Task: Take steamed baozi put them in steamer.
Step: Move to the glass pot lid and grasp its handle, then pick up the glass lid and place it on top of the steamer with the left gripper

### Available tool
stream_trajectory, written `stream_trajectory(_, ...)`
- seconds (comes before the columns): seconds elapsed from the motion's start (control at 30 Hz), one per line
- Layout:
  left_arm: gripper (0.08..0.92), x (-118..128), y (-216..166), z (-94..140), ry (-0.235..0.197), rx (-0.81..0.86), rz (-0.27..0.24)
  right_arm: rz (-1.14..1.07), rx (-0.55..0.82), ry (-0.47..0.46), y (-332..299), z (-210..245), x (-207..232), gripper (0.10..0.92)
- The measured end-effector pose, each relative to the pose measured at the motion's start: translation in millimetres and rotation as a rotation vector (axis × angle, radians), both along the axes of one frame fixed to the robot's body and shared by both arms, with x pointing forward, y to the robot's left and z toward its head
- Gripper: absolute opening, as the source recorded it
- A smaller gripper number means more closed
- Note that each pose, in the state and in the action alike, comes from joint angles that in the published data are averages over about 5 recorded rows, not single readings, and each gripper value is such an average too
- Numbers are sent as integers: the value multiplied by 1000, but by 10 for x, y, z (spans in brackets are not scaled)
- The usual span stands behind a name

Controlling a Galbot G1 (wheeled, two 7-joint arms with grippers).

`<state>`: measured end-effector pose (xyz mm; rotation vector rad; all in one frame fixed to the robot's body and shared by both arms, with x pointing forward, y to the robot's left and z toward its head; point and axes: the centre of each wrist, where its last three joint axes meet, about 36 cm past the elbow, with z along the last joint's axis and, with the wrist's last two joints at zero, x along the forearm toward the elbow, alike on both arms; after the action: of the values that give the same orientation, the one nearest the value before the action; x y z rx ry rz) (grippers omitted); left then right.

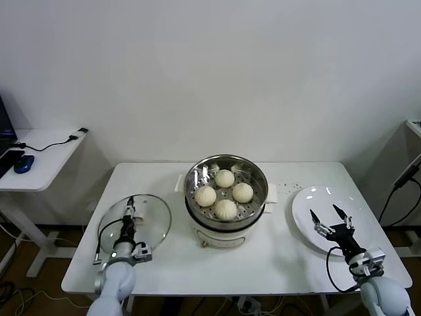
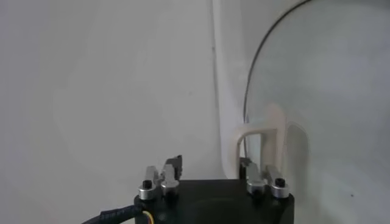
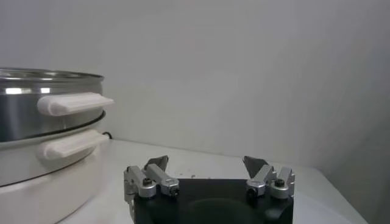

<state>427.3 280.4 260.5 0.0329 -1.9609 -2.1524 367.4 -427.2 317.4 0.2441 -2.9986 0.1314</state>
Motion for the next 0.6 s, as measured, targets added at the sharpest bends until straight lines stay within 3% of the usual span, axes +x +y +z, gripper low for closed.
stream_trajectory(0.23, 342, -21, 23, 31, -9, -15, 0, 1, -3, -2, -6, -7, -15, 823)
stream_trajectory(0.4, 200, -59, 25, 155, -39, -21, 1, 0, -5, -4, -20, -4, -12, 823)
stream_trajectory(0.6, 150, -173, 55, 430, -96, -19, 23, -4, -8, -9, -49, 2, 14, 823)
